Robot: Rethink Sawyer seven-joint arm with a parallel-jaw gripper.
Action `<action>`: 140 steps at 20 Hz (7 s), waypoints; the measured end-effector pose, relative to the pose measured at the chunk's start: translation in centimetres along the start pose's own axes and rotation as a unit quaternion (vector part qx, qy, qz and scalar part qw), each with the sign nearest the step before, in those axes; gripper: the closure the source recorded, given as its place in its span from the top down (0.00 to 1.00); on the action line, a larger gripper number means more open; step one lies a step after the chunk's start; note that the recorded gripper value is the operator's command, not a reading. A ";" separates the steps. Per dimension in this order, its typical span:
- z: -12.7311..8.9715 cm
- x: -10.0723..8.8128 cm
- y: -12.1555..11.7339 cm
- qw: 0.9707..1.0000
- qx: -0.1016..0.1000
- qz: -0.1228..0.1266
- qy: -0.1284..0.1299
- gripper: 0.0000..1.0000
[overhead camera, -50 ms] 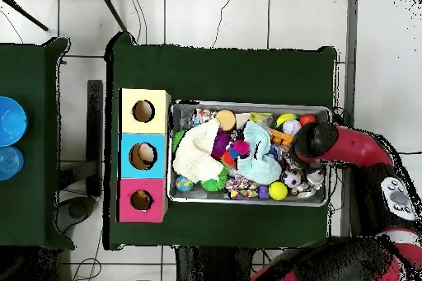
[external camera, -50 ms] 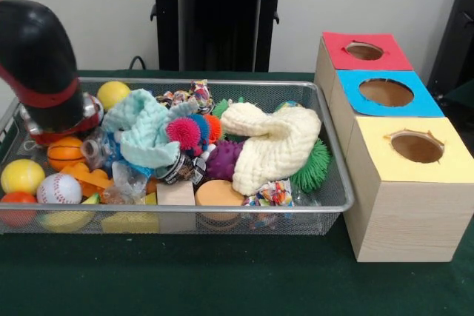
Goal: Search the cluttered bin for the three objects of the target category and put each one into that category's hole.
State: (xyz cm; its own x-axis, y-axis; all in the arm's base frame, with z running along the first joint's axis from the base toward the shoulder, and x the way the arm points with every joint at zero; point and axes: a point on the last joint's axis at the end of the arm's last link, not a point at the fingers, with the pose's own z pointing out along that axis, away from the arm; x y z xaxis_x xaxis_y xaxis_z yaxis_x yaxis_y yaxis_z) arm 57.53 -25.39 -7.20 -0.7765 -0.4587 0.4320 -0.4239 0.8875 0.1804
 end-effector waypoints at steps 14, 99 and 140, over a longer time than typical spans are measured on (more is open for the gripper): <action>-1.4 -5.1 7.3 0.974 0.114 -0.118 0.158 1.00; -1.9 0.1 2.4 0.959 0.185 -0.067 0.204 1.00; 0.3 -1.7 2.9 0.968 0.146 -0.048 0.199 1.00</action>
State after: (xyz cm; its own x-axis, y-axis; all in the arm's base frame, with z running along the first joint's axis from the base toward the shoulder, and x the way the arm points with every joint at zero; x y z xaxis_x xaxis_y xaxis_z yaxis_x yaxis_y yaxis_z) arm 57.55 -22.05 -7.68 -0.5095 -0.4342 0.7429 -0.6442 0.7648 0.0051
